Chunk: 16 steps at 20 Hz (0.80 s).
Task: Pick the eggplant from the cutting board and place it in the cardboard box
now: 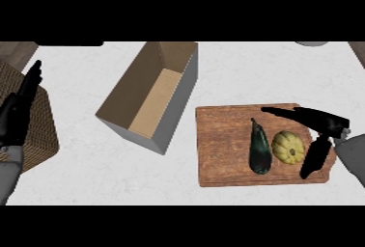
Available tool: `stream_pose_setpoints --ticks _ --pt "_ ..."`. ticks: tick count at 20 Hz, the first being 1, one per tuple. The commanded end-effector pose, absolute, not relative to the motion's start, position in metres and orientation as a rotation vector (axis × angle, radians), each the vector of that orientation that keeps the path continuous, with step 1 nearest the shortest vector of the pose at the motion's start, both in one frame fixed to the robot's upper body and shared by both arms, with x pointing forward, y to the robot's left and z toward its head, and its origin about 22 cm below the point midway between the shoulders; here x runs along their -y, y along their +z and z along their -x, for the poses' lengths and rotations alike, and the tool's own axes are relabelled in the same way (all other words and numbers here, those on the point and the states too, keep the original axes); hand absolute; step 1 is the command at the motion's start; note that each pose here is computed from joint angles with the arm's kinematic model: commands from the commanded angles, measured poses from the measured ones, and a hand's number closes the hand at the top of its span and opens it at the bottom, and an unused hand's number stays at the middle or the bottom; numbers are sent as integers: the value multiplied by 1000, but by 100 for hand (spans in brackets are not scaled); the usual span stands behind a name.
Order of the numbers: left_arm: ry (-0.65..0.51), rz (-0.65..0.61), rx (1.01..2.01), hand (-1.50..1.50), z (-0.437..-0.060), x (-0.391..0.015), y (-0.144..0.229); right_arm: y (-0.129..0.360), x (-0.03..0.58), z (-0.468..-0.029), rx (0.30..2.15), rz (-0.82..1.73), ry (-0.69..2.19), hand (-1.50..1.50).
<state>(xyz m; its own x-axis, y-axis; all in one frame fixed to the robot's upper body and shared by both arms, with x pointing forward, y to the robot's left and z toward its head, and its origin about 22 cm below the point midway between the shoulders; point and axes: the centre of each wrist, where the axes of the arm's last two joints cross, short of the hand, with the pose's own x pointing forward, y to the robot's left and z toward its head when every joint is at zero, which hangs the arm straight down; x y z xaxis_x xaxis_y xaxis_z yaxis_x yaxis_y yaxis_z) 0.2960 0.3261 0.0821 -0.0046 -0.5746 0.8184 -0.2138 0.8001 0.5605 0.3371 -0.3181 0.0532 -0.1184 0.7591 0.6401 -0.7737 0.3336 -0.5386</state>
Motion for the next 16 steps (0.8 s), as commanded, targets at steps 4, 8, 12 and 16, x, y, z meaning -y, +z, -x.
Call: stream_pose_setpoints --ticks 4,8,12,16 --pt "-227 -629 1376 0 -274 -336 22 55 297 -354 1022 -16 1367 -150" --pt "-240 -633 1367 0 -265 -348 23 51 289 -354 1021 -33 1372 -150" --pt "-230 -633 1372 0 -276 -344 34 39 284 -352 1034 -54 1365 -150" --pt "-214 -649 1366 0 -264 -352 26 36 288 -346 1064 -113 1355 -150"
